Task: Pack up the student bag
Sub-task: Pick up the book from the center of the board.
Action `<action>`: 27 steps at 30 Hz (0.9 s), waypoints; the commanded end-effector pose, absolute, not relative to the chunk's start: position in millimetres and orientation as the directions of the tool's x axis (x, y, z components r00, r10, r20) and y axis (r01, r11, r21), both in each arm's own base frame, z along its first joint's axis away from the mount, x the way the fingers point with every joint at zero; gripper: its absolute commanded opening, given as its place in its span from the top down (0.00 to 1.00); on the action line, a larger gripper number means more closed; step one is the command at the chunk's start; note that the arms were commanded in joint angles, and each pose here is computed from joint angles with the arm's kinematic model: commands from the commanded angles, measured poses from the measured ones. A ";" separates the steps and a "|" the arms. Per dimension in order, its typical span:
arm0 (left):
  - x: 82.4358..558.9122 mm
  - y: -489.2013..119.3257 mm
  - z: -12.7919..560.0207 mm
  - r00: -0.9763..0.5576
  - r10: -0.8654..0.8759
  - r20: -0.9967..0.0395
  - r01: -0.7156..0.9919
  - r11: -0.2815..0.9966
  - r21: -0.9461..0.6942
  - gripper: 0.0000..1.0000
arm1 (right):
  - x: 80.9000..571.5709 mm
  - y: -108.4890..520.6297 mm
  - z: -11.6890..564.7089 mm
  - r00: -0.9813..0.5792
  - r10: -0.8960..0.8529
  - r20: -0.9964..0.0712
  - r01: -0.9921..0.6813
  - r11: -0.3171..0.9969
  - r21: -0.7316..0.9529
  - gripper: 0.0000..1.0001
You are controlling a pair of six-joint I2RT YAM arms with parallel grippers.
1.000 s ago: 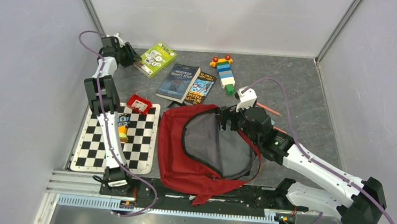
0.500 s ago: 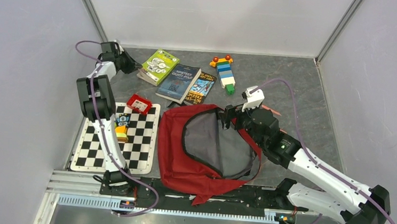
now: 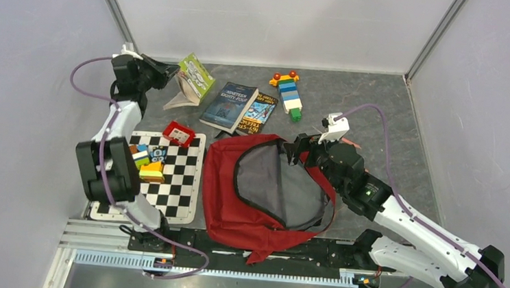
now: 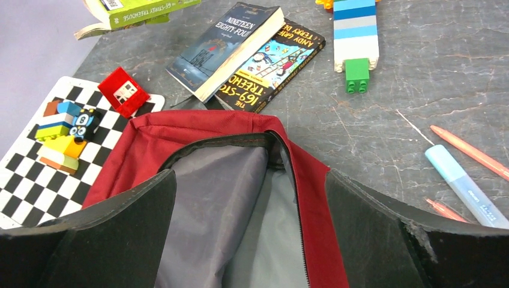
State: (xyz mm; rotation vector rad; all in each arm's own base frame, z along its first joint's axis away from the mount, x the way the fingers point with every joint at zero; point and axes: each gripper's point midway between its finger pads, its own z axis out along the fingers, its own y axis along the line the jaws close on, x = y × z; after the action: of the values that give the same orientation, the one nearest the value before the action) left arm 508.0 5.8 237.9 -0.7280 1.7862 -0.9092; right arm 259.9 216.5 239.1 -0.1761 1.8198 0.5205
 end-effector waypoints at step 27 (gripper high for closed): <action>298.2 -156.2 258.4 -0.328 -0.942 -0.073 -0.103 0.112 -0.988 0.98 | 219.4 300.4 197.7 -0.770 0.573 -0.281 -0.120 0.303 0.945 0.02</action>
State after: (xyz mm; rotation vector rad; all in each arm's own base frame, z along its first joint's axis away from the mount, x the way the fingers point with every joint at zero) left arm 298.6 -158.5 218.3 -1.0033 1.7358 -1.1904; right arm 225.1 277.4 164.6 0.3394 2.0514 1.2464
